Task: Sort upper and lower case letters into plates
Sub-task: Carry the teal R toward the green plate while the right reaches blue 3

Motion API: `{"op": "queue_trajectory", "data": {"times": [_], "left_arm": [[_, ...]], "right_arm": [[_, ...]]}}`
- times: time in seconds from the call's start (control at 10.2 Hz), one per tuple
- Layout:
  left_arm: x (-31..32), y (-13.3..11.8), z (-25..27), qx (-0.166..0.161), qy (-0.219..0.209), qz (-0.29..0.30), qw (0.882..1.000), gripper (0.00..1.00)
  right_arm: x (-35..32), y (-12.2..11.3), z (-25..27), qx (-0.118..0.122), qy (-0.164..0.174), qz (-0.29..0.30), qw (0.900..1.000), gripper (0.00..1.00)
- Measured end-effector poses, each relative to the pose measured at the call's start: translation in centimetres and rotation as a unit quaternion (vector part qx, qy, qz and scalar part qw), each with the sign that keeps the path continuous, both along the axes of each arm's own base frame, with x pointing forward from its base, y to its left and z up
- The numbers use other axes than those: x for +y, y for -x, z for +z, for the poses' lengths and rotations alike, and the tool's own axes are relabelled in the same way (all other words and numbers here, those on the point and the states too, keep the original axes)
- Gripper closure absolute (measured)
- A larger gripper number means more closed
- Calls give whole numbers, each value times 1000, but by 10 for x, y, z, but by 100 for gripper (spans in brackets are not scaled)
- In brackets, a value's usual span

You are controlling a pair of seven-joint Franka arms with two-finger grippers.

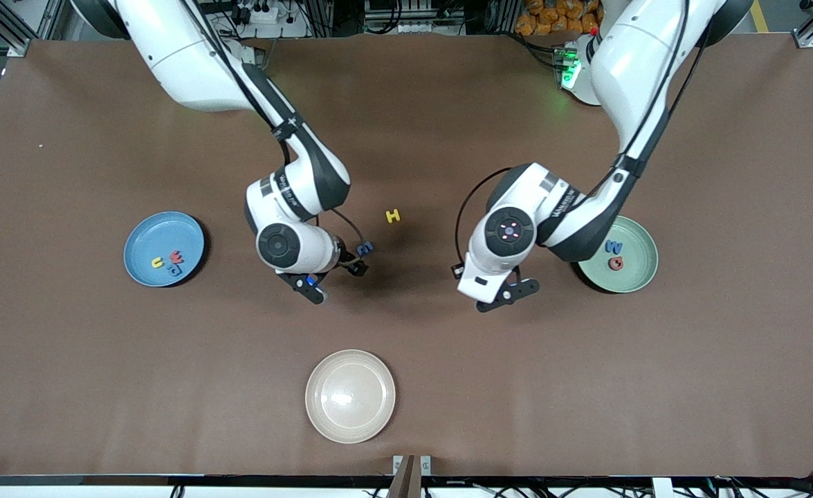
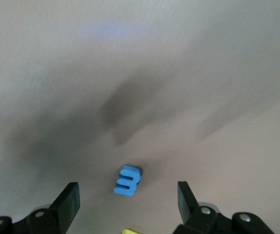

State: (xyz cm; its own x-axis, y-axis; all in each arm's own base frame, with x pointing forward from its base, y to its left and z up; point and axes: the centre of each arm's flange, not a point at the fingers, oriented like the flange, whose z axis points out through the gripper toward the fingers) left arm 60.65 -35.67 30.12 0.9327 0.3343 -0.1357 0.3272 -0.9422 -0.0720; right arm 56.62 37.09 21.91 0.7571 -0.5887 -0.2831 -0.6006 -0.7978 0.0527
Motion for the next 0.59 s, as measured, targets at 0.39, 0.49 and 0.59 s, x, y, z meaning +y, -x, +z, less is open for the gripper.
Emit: {"op": "queue_trajectory", "data": {"times": [0.39, 0.49, 0.59], "left_arm": [[110, -41, 42, 0, 2, -25, 1000, 72], [141, -48, 47, 2, 4, -36, 999, 72], [173, -54, 49, 5, 5, -40, 999, 72]], "right_arm": [[26, 25, -18, -31, 45, -4, 998, 11], [24, 25, -19, -32, 46, -8, 998, 12], [22, 25, -24, -37, 47, -22, 998, 12]]}}
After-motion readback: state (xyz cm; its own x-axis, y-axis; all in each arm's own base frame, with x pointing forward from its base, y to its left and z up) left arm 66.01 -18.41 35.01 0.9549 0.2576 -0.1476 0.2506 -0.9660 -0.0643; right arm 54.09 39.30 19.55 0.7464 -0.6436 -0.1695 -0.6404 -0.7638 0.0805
